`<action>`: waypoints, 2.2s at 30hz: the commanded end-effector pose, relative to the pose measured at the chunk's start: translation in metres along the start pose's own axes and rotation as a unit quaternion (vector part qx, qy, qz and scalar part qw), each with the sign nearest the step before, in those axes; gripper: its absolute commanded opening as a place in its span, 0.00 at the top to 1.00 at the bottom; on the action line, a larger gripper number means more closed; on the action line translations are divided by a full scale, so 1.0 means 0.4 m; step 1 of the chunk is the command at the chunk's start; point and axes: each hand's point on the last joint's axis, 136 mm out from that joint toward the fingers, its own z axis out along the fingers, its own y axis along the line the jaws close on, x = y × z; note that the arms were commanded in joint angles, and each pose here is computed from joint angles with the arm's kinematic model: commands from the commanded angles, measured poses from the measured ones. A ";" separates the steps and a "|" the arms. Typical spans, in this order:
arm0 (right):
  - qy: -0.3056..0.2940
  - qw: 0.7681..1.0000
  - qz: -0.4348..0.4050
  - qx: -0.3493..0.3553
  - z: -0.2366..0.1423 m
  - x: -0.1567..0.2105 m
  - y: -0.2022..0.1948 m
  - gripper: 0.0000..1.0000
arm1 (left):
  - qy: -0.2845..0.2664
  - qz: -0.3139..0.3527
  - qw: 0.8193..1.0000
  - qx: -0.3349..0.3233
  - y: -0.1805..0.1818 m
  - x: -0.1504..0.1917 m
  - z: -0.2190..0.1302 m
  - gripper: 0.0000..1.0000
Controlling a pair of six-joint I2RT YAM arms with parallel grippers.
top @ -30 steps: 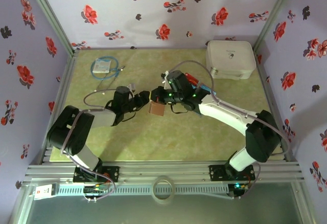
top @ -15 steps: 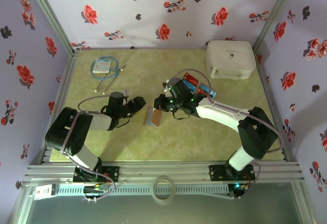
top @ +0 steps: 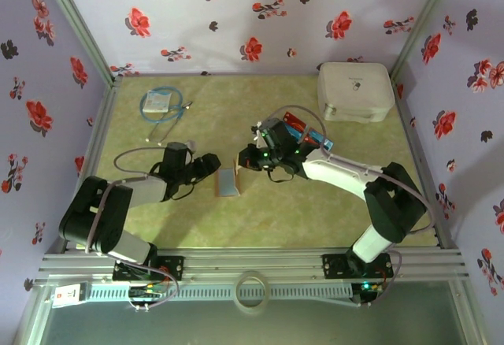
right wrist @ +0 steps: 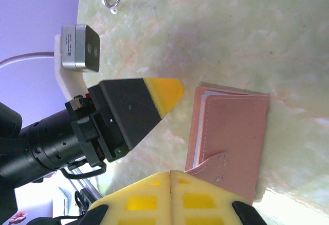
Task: Put the credit cards into the card holder
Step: Open the card holder at the center of the table.
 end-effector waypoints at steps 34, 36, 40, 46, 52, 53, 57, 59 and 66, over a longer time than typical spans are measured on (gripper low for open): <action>0.019 0.991 0.038 0.125 -0.011 0.094 -0.335 1.00 | 0.106 0.139 0.979 -0.103 -0.003 0.094 0.040 0.38; 0.020 0.991 0.036 0.129 -0.010 0.095 -0.338 0.93 | 0.106 0.140 0.980 -0.098 -0.008 0.096 0.037 0.45; 0.019 0.990 0.033 0.133 -0.025 0.095 -0.333 0.76 | 0.100 0.138 0.981 -0.088 -0.021 0.093 0.030 0.63; -0.025 0.992 0.023 0.117 -0.100 0.063 -0.263 0.66 | 0.096 0.137 0.983 -0.081 -0.031 0.094 0.024 0.73; -0.041 0.995 -0.017 0.093 -0.125 0.058 -0.152 0.66 | 0.094 0.135 0.983 -0.080 -0.033 0.095 0.025 0.74; -0.039 0.995 -0.025 0.087 -0.120 0.058 -0.131 0.67 | 0.094 0.136 0.983 -0.079 -0.034 0.095 0.025 0.74; -0.011 0.996 -0.050 0.074 -0.063 0.081 -0.075 0.69 | 0.094 0.136 0.983 -0.081 -0.033 0.096 0.025 0.74; 0.008 0.996 -0.057 0.071 -0.024 0.098 -0.066 0.73 | 0.093 0.136 0.983 -0.081 -0.033 0.095 0.024 0.74; 0.038 0.992 -0.049 0.113 0.061 0.141 -0.171 0.83 | 0.088 0.139 0.983 -0.087 -0.026 0.094 0.013 0.74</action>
